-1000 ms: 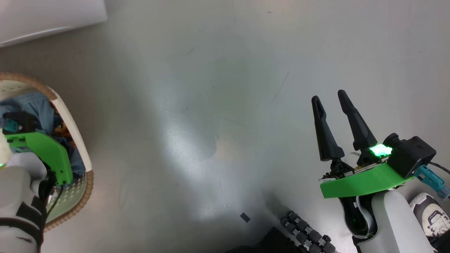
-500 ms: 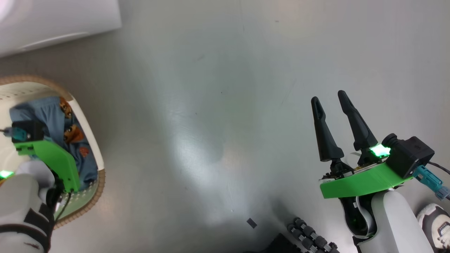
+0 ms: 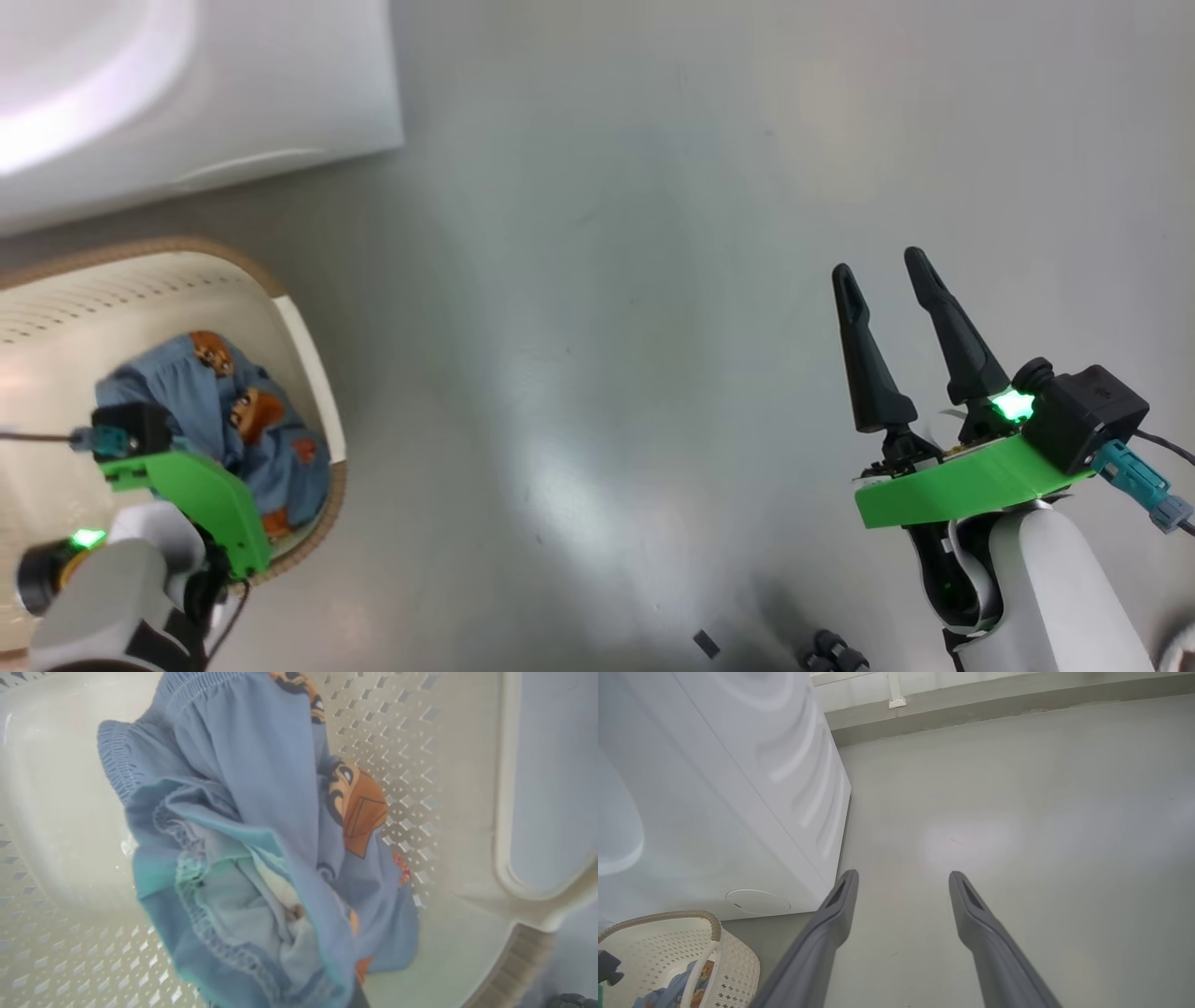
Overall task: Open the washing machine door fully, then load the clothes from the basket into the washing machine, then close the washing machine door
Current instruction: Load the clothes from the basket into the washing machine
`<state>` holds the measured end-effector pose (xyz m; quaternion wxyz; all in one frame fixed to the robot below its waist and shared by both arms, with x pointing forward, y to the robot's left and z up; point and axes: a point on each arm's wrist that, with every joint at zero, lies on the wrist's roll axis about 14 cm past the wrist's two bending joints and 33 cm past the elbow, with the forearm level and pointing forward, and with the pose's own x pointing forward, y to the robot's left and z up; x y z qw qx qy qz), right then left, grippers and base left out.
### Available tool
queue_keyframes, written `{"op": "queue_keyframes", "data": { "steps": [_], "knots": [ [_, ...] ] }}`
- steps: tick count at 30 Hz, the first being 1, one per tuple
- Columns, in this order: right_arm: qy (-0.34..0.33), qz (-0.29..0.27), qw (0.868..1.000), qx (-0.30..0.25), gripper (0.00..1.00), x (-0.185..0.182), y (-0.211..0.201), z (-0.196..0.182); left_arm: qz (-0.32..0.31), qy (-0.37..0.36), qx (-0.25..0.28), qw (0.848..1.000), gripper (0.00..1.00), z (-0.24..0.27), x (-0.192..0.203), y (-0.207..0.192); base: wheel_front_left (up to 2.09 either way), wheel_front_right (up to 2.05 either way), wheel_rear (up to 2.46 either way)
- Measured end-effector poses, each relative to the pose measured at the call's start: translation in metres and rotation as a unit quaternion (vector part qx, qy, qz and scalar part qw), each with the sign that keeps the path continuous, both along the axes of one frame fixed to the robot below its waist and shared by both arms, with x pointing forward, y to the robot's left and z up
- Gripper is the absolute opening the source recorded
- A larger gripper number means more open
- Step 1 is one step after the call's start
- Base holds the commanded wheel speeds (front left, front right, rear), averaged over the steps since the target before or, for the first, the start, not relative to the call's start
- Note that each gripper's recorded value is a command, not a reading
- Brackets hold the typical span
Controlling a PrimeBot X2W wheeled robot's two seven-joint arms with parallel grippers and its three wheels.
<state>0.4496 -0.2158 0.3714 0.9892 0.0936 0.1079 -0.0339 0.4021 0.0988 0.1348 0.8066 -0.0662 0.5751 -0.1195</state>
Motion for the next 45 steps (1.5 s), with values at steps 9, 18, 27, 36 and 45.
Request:
{"op": "queue_keyframes", "data": {
  "steps": [9, 18, 27, 36, 45],
  "knots": [
    [-0.026, 0.02, 0.999, 0.005, 1.0, 0.005, 0.015, 0.02, 0.005, -0.058, 0.004, 0.998, 0.0, 0.033, -0.005, 0.011, 0.0, 0.0, 0.0],
    [-0.055, 0.043, 0.997, 0.019, 1.0, 0.007, 0.034, 0.043, 0.023, -0.122, -0.002, 0.992, 0.0, 0.07, -0.011, 0.02, 0.0, 0.0, 0.0],
    [-0.071, 0.057, 0.996, 0.025, 1.0, 0.0, 0.044, 0.059, 0.047, -0.173, -0.007, 0.984, 0.0, 0.103, -0.017, 0.031, 0.0, 0.0, 0.0],
    [-0.09, 0.065, 0.993, 0.029, 1.0, -0.012, 0.052, 0.079, 0.07, -0.222, -0.022, 0.972, 0.0, 0.136, -0.022, 0.037, 0.0, 0.0, 0.0],
    [-0.101, 0.067, 0.992, 0.029, 1.0, -0.025, 0.052, 0.091, 0.092, -0.299, -0.036, 0.949, 0.0, 0.18, -0.019, 0.043, 0.0, 0.0, 0.0]
  ]
}}
